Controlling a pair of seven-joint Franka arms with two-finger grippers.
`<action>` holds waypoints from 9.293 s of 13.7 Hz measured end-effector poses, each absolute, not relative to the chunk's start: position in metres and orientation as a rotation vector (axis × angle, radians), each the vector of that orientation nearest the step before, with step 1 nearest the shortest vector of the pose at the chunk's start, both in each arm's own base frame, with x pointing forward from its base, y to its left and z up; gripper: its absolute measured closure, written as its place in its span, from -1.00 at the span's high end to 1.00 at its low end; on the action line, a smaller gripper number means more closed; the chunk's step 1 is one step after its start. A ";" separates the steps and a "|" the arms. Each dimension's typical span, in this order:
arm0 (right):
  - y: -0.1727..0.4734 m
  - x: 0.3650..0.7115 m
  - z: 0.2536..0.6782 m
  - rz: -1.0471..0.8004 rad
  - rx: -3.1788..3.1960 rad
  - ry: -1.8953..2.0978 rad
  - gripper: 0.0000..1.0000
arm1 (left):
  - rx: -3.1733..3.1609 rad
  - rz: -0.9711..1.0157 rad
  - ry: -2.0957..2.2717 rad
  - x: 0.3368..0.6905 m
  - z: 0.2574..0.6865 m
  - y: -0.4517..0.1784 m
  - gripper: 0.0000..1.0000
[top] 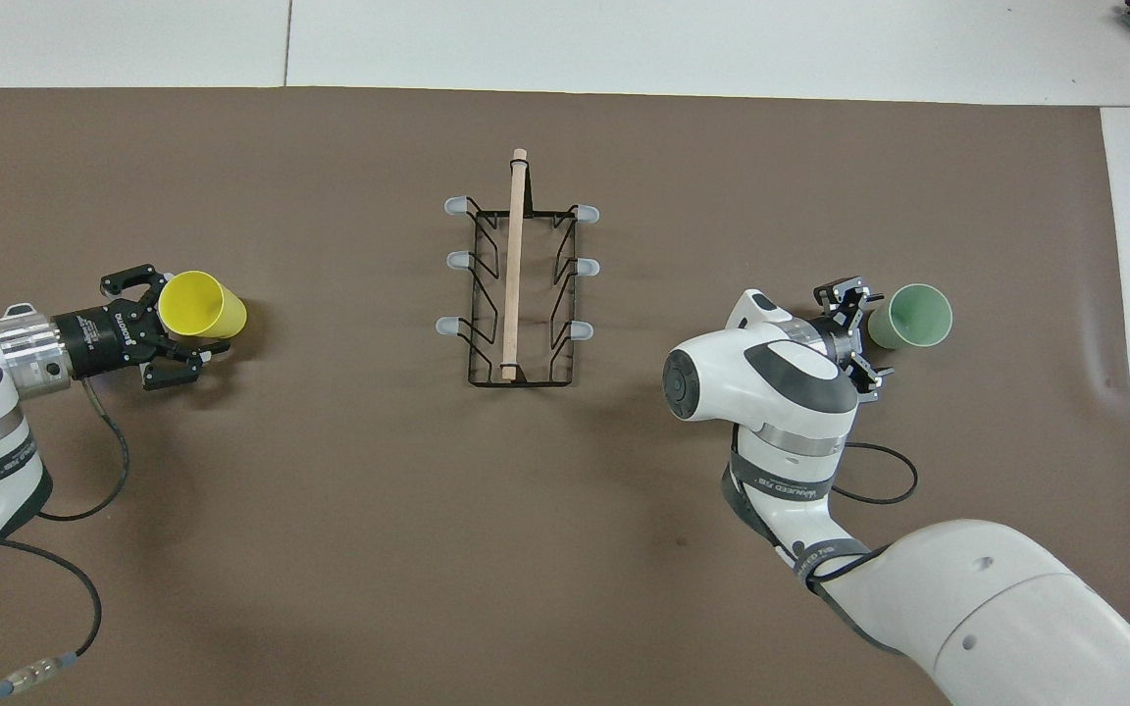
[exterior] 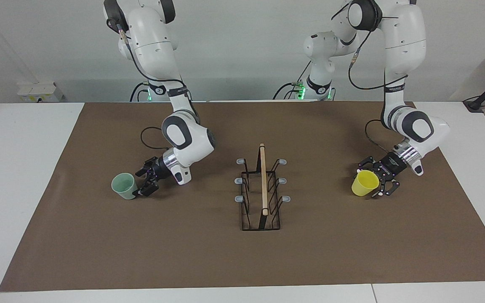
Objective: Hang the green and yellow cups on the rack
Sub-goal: 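Grasp the yellow cup with the left gripper and lift both cups, then carry the yellow cup and green cup toward the rack with both grippers, then release the yellow cup on a rack peg and withdraw the left gripper, then lower the green cup onto a rack peg with the right gripper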
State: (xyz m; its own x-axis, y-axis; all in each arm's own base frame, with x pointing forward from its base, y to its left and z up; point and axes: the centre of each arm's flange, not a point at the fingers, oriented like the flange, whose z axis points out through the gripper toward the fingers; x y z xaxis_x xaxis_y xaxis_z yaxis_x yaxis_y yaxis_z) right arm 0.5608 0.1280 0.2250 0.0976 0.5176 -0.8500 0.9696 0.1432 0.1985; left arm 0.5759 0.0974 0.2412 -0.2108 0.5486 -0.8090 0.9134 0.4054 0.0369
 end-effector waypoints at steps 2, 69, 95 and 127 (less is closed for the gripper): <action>0.122 0.557 0.218 -0.654 1.502 1.558 1.00 | 1.265 -0.556 1.905 0.579 0.239 0.082 0.67; 0.204 0.557 0.511 1.334 3.066 1.293 0.29 | 2.849 1.441 0.911 0.464 0.399 -0.377 0.78; 0.273 0.502 0.375 1.950 3.061 0.812 0.29 | 3.172 0.319 0.051 0.578 0.572 0.014 1.00; 0.290 0.487 0.282 1.960 3.066 0.862 0.84 | 3.139 0.015 -0.260 0.556 0.597 -0.001 1.00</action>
